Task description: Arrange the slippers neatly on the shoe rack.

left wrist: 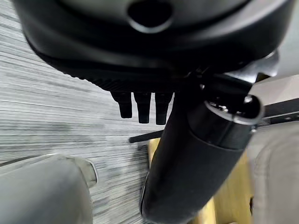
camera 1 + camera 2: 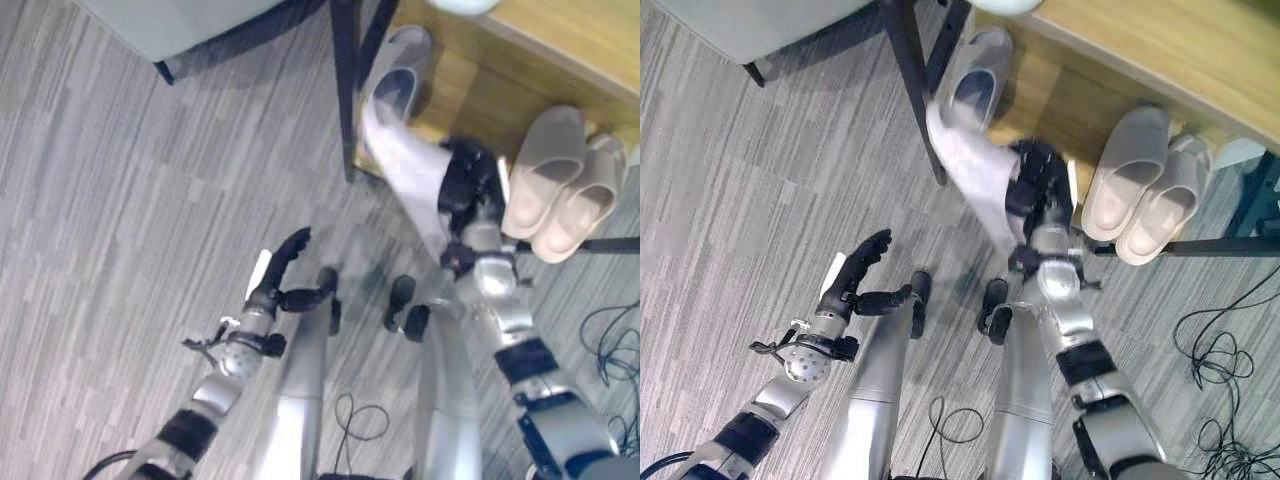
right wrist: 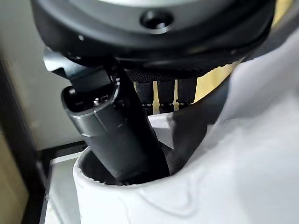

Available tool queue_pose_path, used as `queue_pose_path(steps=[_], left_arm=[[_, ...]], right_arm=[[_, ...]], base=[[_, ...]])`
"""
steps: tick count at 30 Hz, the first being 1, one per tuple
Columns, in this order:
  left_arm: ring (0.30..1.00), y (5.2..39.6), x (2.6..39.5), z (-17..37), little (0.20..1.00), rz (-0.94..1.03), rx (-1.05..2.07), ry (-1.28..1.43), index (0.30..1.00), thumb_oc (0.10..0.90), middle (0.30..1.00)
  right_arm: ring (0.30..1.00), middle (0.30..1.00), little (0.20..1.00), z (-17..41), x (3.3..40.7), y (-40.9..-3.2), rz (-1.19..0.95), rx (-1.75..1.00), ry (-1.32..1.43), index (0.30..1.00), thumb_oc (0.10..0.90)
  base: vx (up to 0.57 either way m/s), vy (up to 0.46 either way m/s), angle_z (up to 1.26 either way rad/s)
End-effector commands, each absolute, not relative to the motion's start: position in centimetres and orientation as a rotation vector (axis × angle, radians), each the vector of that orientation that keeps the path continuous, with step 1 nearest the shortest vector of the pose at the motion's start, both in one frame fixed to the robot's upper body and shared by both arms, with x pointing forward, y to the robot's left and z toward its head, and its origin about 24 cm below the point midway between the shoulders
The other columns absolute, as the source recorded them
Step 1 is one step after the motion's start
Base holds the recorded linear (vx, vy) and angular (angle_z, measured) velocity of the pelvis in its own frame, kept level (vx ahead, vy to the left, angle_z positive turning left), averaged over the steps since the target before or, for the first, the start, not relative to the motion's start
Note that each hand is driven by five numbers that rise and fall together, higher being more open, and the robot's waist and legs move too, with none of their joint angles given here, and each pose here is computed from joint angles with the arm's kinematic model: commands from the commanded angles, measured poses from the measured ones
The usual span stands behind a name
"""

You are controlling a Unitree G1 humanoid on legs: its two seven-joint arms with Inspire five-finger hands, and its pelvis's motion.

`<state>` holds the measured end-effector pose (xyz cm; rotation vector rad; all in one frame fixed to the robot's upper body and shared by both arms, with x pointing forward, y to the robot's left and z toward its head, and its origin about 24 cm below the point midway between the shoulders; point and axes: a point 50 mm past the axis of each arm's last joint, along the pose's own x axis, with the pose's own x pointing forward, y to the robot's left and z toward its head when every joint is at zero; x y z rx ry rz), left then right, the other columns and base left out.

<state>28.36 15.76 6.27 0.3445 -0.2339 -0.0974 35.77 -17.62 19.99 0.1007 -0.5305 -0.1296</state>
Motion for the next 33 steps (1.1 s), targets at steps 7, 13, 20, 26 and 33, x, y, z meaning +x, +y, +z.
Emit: queue_pose_path(steps=[7, 13, 20, 26, 33], left_arm=[[0.9, 13.9, 25.9, 10.8, 0.9, -0.005, 0.423, -0.643, 0.9, 0.8, 0.9], [0.9, 14.2, 25.3, 12.6, 0.9, 0.063, 0.391, -0.728, 0.9, 0.8, 0.9], [0.9, 14.9, 25.2, 13.9, 0.9, 0.105, 0.356, -0.771, 0.9, 0.8, 0.9], [0.9, 14.7, 24.1, 13.8, 0.9, 0.073, 0.316, -0.772, 0.9, 0.8, 0.9], [0.9, 15.3, 24.2, 13.4, 0.9, 0.131, 0.342, -0.761, 0.9, 0.8, 0.9]], right_arm=[[0.3, 0.3, 0.3, 34.0, 33.0, -19.8, -0.302, 0.096, -1.08, 0.3, 0.4], [0.3, 0.3, 0.3, 37.0, 32.6, -17.8, -0.293, 0.039, -1.151, 0.3, 0.4], [0.3, 0.3, 0.3, 38.0, 31.5, -17.3, -0.282, 0.092, -1.218, 0.3, 0.4], [0.3, 0.3, 0.3, 41.4, 32.1, -16.8, -0.353, -0.002, -1.247, 0.3, 0.4], [0.3, 0.3, 0.3, 41.1, 32.9, -18.0, -0.397, -0.045, -1.194, 0.3, 0.4]], base=[[0.13, -0.009, -0.01], [0.11, 0.019, -0.03], [0.04, 0.006, 0.05], [-0.04, 0.05, -0.03], [-0.03, 0.022, -0.15]])
